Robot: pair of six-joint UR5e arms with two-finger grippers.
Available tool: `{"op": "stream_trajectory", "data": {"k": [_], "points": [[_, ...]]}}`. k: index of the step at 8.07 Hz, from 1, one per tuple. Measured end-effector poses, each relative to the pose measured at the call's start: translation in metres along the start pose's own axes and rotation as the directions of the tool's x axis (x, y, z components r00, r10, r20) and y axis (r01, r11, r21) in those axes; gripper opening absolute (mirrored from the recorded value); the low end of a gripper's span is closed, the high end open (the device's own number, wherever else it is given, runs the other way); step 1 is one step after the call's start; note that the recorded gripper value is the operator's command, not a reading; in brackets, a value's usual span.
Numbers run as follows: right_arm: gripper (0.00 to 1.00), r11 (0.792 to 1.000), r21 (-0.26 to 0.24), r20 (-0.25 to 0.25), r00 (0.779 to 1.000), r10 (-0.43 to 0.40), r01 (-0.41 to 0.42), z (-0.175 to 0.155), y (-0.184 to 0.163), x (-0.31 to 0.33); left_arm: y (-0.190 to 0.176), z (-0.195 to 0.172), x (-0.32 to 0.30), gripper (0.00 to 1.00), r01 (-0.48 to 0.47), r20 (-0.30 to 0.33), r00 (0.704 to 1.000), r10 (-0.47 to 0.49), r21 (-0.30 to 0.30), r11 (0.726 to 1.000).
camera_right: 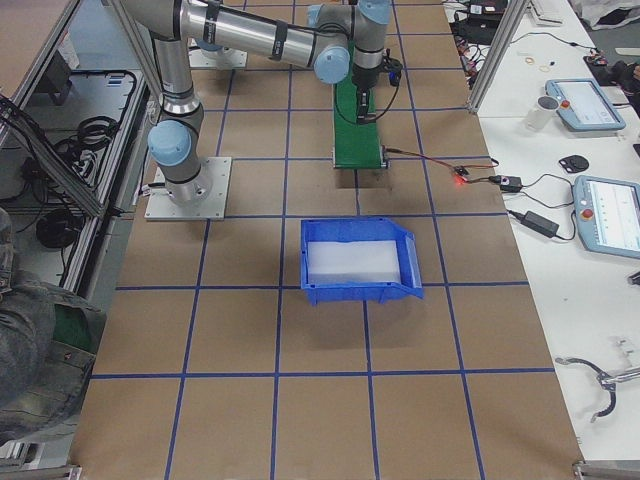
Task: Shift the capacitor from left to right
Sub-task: 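Carry the capacitor with the right gripper over the blue bin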
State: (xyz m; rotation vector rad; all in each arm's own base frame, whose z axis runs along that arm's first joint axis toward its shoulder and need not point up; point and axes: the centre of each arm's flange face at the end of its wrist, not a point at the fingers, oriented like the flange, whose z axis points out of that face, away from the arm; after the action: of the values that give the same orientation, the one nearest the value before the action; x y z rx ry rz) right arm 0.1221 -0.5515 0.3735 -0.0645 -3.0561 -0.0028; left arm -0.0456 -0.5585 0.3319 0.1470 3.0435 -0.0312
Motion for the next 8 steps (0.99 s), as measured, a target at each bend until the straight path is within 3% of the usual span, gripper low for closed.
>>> {"op": "stream_trajectory", "data": {"k": [4, 8], "points": [[0.0, 0.998, -0.035, -0.119, 0.991, -0.064, 0.061, -0.017, -0.001, 0.185, 0.0, 0.001, 0.0, 1.0, 0.001, 0.0, 1.0, -0.001, -0.001, 1.0], [0.0, 0.99, -0.086, -0.097, 0.989, -0.116, 0.107, -0.002, 0.024, 0.321, 0.0, 0.001, 0.0, 1.0, -0.001, 0.001, 1.0, 0.001, -0.002, 1.0]]}}
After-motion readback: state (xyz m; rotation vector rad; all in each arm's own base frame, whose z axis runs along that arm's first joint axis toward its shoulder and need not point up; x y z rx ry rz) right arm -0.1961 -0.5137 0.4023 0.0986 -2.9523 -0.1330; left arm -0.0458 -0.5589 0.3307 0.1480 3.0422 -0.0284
